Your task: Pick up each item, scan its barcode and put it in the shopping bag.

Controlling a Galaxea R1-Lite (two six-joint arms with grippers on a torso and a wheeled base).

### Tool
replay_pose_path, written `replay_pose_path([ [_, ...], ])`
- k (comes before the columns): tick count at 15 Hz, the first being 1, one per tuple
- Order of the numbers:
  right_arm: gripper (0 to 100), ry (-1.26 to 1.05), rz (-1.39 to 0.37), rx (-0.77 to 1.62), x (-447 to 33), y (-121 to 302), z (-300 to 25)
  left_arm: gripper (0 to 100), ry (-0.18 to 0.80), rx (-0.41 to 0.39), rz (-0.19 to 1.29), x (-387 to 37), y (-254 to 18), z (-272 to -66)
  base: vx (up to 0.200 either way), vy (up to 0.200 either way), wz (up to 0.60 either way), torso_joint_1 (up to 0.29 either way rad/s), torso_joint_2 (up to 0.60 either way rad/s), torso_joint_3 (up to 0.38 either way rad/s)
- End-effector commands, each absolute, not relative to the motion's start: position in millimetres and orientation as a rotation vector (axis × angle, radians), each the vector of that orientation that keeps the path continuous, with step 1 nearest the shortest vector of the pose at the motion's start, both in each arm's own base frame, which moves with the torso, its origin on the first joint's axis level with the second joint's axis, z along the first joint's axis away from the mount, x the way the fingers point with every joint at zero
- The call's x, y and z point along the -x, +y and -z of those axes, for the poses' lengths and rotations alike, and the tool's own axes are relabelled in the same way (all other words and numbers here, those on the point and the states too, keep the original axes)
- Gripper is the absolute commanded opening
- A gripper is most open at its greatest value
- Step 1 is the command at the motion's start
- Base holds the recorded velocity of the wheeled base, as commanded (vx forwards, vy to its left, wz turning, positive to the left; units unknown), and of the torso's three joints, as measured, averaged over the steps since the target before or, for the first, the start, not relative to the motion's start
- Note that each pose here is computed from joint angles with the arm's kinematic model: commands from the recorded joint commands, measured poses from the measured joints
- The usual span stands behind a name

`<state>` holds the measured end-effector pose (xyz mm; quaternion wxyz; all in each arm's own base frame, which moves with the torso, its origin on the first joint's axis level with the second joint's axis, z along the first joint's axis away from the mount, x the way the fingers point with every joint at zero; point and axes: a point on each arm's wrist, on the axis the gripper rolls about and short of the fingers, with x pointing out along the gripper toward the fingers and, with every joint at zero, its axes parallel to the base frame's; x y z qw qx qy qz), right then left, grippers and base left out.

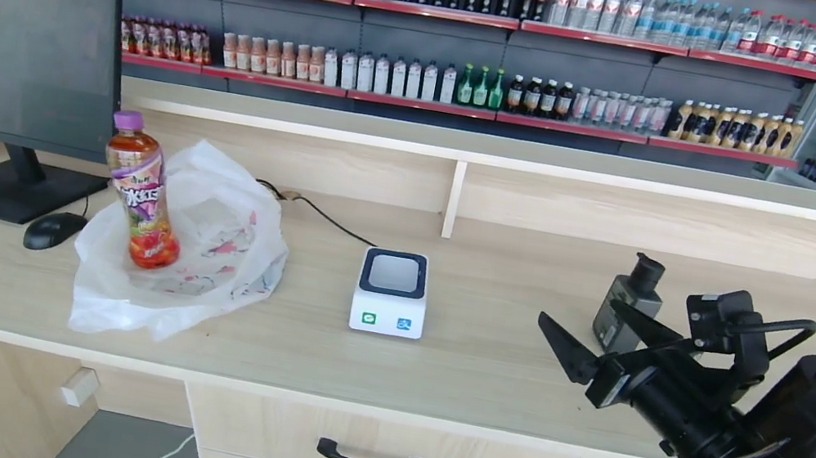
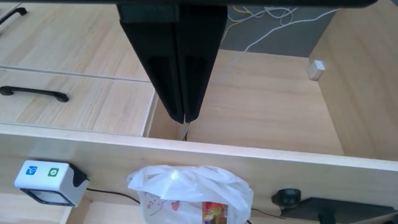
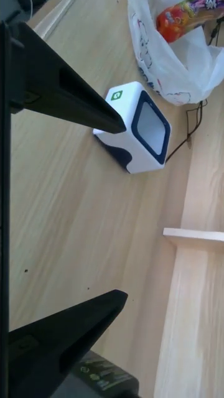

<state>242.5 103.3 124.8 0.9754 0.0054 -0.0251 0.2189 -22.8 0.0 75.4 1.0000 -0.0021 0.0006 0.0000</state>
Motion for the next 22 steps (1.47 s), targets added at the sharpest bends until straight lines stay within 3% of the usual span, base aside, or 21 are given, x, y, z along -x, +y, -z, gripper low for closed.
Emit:
replay_pose_path([
  [1, 100, -0.048, -0.429, -0.010, -245, 101, -124, 0, 0.002, 0.005, 0.000, 23, 0, -75, 0.000, -0.200, 0.00, -0.002, 0.01, 0.007],
  [5, 100, -0.038, -0.444, 0.015, -242, 104, -121, 0, 0.002, 0.003, 0.000, 23, 0, -75, 0.000, -0.200, 0.00, 0.004, 0.00, 0.001],
  [9, 100, -0.035, -0.449, 0.014, -244, 106, -119, 0, 0.000, 0.002, 0.002, 23, 0, -75, 0.000, 0.000, 0.00, 0.000, 0.00, 0.000],
  [12, 100, -0.038, -0.443, 0.009, -245, 105, -120, 0, 0.000, 0.002, 0.002, 23, 0, -75, 0.000, 0.000, -0.60, -0.002, 0.00, 0.002],
  [22, 100, -0.037, -0.454, 0.017, -254, 112, -116, 0, 0.000, 0.002, 0.000, 23, 0, -75, 0.000, 0.000, 0.00, 0.000, 0.00, 0.000],
])
